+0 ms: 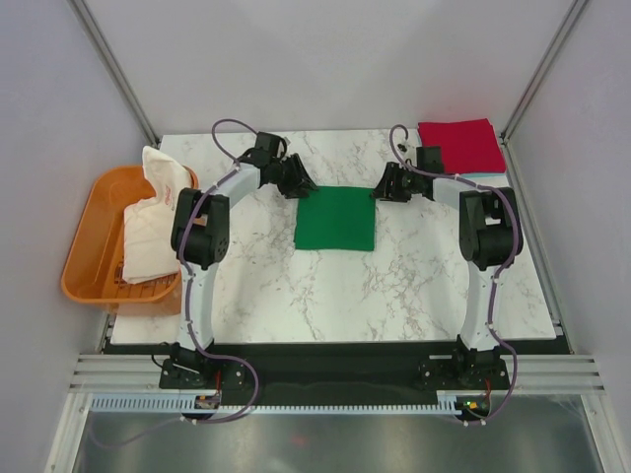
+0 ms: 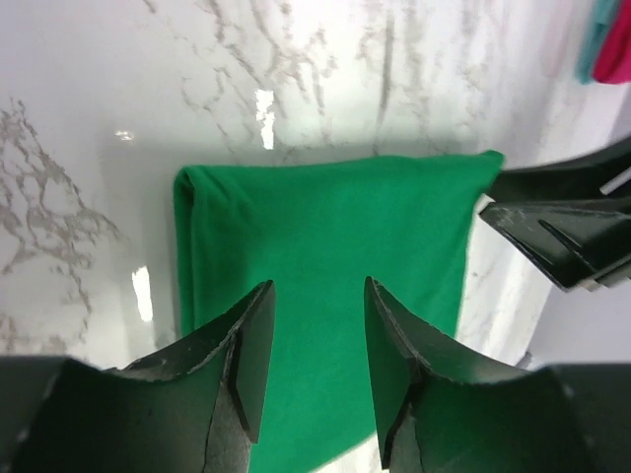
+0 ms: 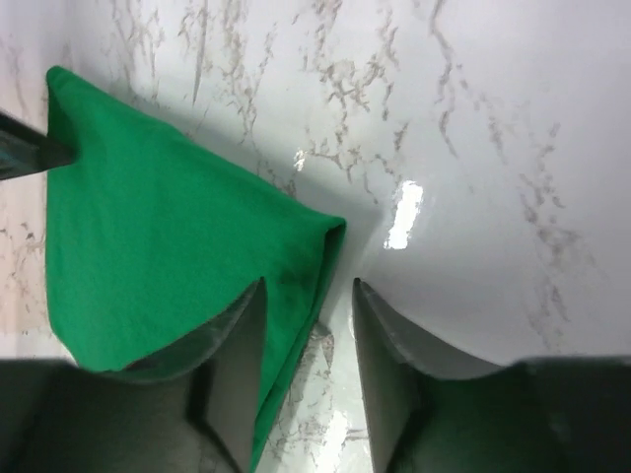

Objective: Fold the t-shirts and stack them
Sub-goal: Fold the tshirt, then neatly place the folded tshirt to the corner

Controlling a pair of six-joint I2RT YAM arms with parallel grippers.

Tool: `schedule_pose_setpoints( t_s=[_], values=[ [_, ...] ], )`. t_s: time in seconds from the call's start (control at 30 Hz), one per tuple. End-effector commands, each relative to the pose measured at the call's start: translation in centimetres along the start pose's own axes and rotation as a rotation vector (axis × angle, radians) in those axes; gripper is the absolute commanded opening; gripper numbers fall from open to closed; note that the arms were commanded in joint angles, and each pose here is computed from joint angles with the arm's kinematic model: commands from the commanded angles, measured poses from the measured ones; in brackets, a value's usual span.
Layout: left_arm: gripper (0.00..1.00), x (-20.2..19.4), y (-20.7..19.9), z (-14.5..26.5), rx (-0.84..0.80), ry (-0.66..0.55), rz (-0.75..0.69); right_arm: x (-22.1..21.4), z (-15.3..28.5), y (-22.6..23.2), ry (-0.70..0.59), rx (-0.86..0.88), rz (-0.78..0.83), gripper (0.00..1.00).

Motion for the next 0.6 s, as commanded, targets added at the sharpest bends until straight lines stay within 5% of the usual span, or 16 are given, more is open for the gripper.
schedule_pose_setpoints(
  t_s=[0.0,0.17,0.37,0.57],
  values=[
    [0.5,0.2,-5.1,6.7,-0.168,-0.027,-0.061,1.8,1.6,0.6,-0.038,0.023,0.016,0.57],
    [0.5,-4.4,-4.6,9.4,-0.132,-0.001,-0.073,1.3,1.2,0.9,-0.015,0.044,-0.011,0.79],
    [0.49,-10.3,0.3,7.7,0.018,0.087,-0.063,1.1,-0.8,0.9,0.006,0.041,0.004,0.8],
    [0.48,-10.7,2.7,6.0,0.115,0.063,-0.034,0.9,-2.2,0.5,0.05,0.05,-0.003,0.79]
  ],
)
Point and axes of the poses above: each gripper's point midway between its finger pads, its own z axis back along the fingers, its own y axis along the line the jaws close on, x = y × z, the point moved 10 cm from there along z, back along the fingers, and after that the axes turned 11 degrees about z, right-handed, at the moved point
